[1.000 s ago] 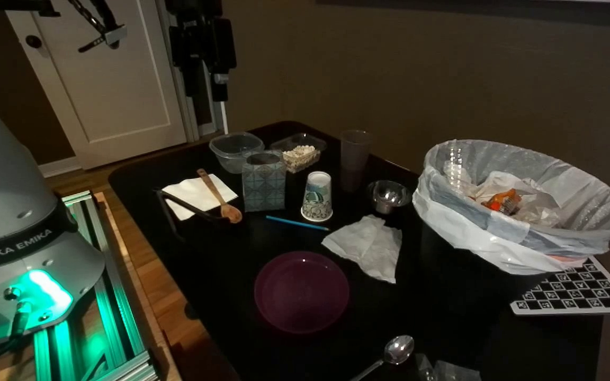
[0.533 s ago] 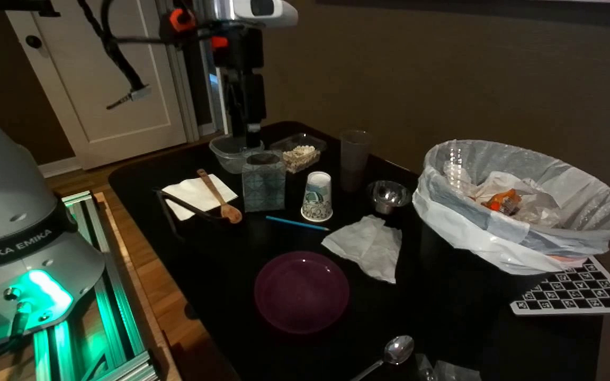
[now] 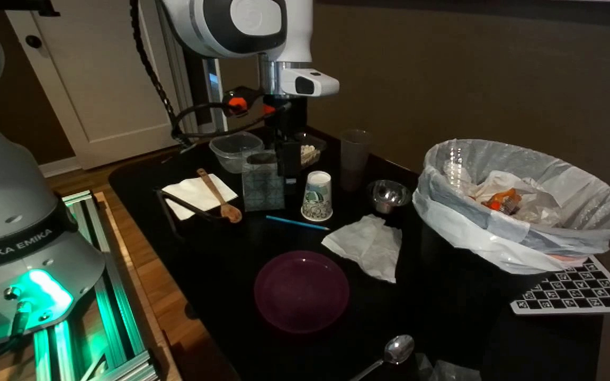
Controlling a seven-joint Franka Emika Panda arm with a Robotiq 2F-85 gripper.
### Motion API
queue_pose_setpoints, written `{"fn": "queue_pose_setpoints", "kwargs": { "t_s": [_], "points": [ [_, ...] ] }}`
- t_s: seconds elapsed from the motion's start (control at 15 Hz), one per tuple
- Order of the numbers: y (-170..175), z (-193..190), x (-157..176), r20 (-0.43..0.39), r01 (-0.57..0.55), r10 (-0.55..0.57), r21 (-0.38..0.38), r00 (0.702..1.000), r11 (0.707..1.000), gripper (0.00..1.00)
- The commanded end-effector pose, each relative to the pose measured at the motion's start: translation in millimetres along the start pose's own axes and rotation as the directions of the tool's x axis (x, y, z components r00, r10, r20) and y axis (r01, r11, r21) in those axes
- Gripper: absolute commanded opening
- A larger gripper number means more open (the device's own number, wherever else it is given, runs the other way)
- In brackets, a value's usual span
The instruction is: Set the cup straight
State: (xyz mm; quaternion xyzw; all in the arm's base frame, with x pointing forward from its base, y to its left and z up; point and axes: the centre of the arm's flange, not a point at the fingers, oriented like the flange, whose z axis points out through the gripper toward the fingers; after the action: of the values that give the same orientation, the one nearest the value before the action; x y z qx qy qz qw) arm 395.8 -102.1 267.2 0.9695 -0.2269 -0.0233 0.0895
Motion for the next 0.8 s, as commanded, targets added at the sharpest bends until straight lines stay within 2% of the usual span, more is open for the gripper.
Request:
{"fn": "queue_pose_setpoints", "kwargs": {
  "t_s": [0.0, 0.13, 0.27, 0.47, 0.73],
  "points": [
    [-0.6, 1.1, 2.5, 0.002, -0.001, 0.001, 0.000, 1.000, 1.000, 1.00],
    [4.7, 7.9, 19.7, 0.022, -0.098, 0.097, 0.027, 0.995, 0.995, 1.00],
    [12.1, 13.0, 39.2, 0.035, -0.190, 0.187, 0.107, 0.982, 0.976, 1.00],
    [18.5, 16.6, 63.1, 0.021, -0.327, 0.331, 0.215, 0.944, 0.920, 1.00],
    [8.7, 38.2, 92.0, 0.041, -0.453, 0.460, 0.275, 0.887, 0.848, 1.00]
  ]
}}
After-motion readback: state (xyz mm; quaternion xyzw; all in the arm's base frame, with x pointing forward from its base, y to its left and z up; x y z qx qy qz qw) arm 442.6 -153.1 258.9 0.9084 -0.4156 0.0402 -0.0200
